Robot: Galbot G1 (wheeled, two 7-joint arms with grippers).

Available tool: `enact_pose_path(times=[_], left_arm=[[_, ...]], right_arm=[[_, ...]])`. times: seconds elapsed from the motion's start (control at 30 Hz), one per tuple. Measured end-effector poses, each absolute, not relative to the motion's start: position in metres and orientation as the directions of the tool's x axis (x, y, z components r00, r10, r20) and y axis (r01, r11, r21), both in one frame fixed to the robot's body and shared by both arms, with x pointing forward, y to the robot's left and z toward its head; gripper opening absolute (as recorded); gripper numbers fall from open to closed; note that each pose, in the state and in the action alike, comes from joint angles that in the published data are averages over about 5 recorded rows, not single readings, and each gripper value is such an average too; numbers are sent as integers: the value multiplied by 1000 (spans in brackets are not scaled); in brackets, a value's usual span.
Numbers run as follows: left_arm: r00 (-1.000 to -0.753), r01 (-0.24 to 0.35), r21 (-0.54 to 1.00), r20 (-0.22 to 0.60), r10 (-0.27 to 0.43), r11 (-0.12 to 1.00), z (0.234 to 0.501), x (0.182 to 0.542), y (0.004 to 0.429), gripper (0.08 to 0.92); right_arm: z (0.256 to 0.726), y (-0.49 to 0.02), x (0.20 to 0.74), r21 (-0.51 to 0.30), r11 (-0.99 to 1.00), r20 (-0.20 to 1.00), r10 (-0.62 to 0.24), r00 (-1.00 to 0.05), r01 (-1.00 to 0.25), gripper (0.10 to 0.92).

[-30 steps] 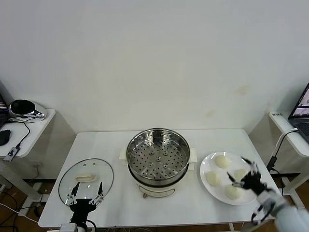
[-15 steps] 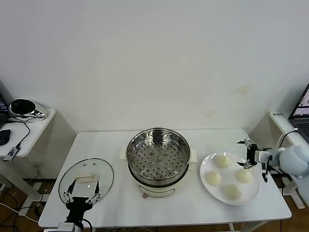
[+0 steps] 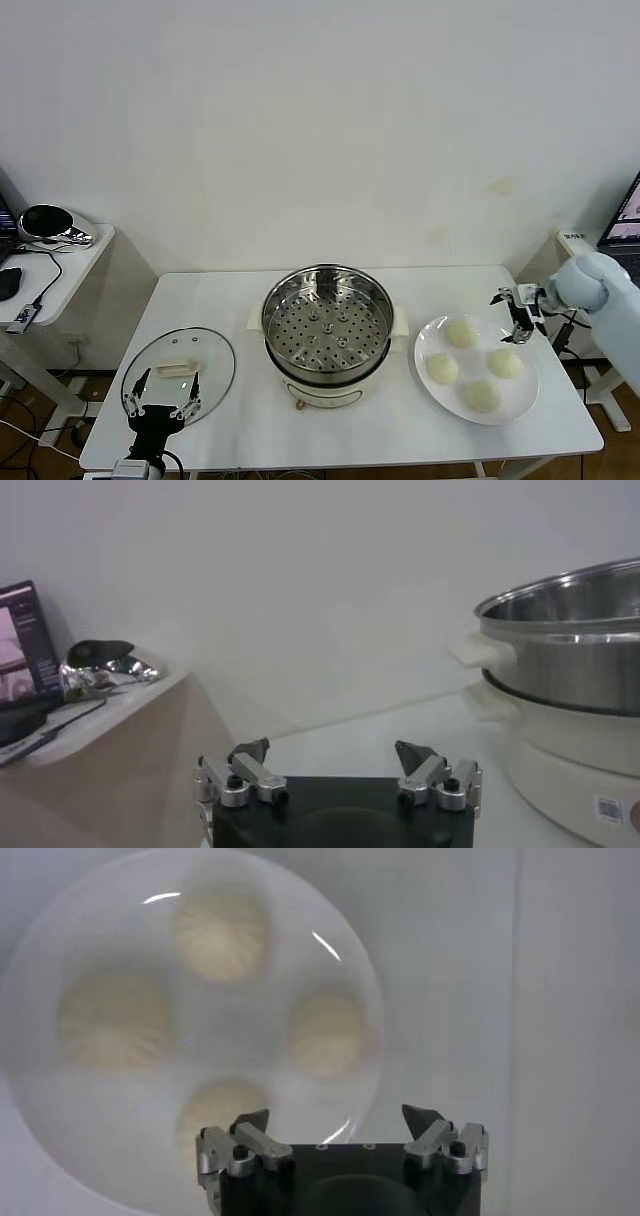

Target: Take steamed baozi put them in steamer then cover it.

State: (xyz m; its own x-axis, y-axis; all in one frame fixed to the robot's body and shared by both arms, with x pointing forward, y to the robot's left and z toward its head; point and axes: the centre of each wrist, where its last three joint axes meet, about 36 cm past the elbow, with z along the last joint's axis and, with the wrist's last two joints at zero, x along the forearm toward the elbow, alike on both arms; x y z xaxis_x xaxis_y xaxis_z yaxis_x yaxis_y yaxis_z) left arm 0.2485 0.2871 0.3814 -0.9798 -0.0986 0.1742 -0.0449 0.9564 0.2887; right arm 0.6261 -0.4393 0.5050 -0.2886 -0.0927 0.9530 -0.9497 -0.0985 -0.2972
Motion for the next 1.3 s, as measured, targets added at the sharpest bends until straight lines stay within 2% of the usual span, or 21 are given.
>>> enact_pose_path(times=[0.23, 0.73, 0.83, 1.1, 1.3], left_arm=[[-979, -47, 306, 174, -105, 951, 382, 247, 292, 823], [-980, -46, 305, 171, -102, 951, 381, 244, 286, 823], [-980, -45, 305, 171, -101, 951, 381, 243, 285, 823], [-981, -47, 304, 166, -101, 952, 382, 240, 284, 823], [-982, -47, 300, 160, -99, 953, 384, 239, 282, 823]], right_arm=[[485, -421, 647, -264, -142, 963, -89, -253, -954, 823], [458, -399, 663, -252, -171, 967, -83, -241, -953, 818], [456, -397, 664, -252, -175, 967, -78, -242, -952, 790], [449, -397, 664, -245, -185, 969, -67, -237, -952, 638], [446, -395, 663, -248, -190, 969, -71, -239, -950, 620]])
